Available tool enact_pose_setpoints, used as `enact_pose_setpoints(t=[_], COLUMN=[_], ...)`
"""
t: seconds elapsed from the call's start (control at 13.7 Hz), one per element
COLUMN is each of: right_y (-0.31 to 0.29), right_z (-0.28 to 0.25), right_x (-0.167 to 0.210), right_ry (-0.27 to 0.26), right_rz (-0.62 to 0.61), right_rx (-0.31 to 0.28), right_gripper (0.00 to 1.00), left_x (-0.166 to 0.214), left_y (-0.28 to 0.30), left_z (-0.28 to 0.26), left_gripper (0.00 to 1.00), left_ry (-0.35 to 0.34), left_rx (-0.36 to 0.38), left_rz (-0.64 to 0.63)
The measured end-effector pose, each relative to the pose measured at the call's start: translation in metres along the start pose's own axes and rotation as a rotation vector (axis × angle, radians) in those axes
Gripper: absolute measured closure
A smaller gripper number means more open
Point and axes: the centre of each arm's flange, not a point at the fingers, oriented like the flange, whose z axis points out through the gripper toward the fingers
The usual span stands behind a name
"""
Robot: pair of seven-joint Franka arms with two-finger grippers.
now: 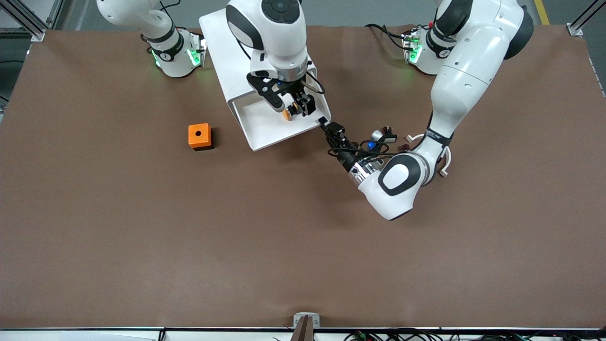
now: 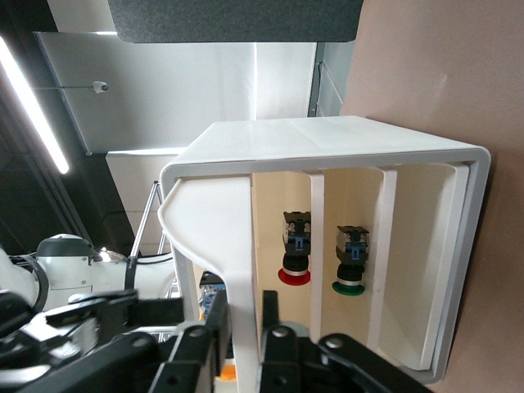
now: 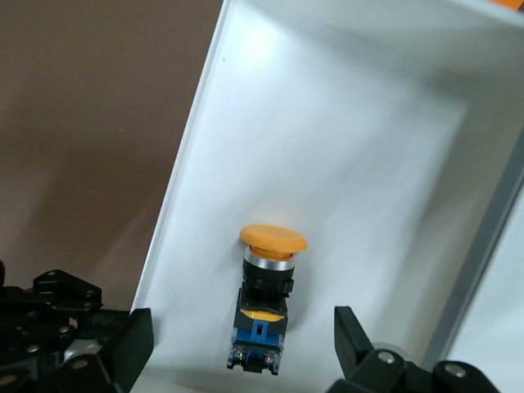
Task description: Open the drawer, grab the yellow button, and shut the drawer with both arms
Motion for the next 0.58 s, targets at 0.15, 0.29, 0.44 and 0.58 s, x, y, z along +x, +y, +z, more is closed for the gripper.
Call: enact_pose_setpoints(t=[0.15,0.29,0.44,0.58], right_y=[-0.002,-0.004,-0.004,-0.007], right_z=[0.01,0.016,0.02,0.025], right_x=[-0.002,-0.001,-0.001,-0.001], right_ry=[0.003,0.005,0.006,0.005], right_rz=[0.008,0.013,0.02,0.042], right_rx=[-0.009,-0.016,-0.022,-0.015], right_gripper=[0.04,0.06,0.21,0.27], left_x=[0.001,0.0,-0.004,-0.007], left_y=[0.0,-0.007,-0.022,-0.039], left_z=[-0.005,-0.017,-0.037,-0.059], left_gripper=[0.55,0.31,0.11,0.04], left_ry=[-0.009,-0.026,-0.048,-0.065], left_rx=[-0.002,-0.016,-0.047,-0.092], left_rz=[0.033,0.137,0.31,0.509])
